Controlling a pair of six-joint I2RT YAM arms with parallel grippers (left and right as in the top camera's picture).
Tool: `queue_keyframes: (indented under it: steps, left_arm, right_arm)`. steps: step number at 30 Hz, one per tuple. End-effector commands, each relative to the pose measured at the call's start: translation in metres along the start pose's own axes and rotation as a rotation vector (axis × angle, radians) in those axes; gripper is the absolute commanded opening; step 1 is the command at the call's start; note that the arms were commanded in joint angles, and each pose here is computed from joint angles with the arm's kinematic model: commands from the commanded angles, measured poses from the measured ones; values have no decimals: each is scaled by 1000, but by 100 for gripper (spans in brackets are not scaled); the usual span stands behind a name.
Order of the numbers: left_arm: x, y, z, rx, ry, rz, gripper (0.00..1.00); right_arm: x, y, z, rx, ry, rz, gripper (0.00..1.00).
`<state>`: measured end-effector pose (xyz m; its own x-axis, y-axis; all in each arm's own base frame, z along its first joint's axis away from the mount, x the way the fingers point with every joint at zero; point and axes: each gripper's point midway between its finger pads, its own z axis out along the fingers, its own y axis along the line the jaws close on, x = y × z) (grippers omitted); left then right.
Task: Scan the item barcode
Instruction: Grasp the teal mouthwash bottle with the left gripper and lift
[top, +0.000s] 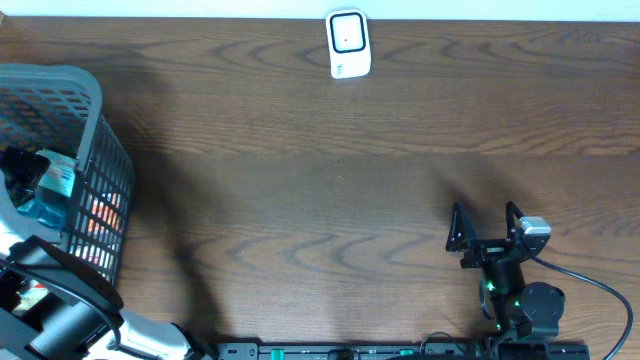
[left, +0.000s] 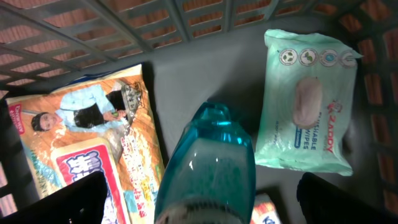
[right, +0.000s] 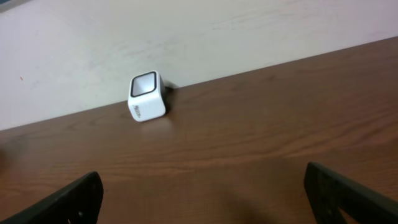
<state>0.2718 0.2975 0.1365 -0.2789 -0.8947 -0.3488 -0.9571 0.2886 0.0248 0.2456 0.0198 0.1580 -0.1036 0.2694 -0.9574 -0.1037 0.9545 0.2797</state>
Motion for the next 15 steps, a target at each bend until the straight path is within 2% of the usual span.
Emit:
queue_keyframes:
  steps: [1,7,11,13,15]
  left_arm:
    - [3,6,9,-26,-1,-14,98]
    - [5,5,16,-22,-6,-15,98]
    - [10,-6,17,37,24,-15,100]
    - [11,-9,17,55,35,-15,89]
    - [13,-9,17,57,40,-14,70]
  right_arm:
    - [2,0,0,-2,6,-16,99]
    - [2,0,0,-2,6,-16,99]
    - [2,0,0,-1,6,-16,99]
    - [2,0,0,-1,6,-16,99]
    - [2,0,0,-2,6,-16,99]
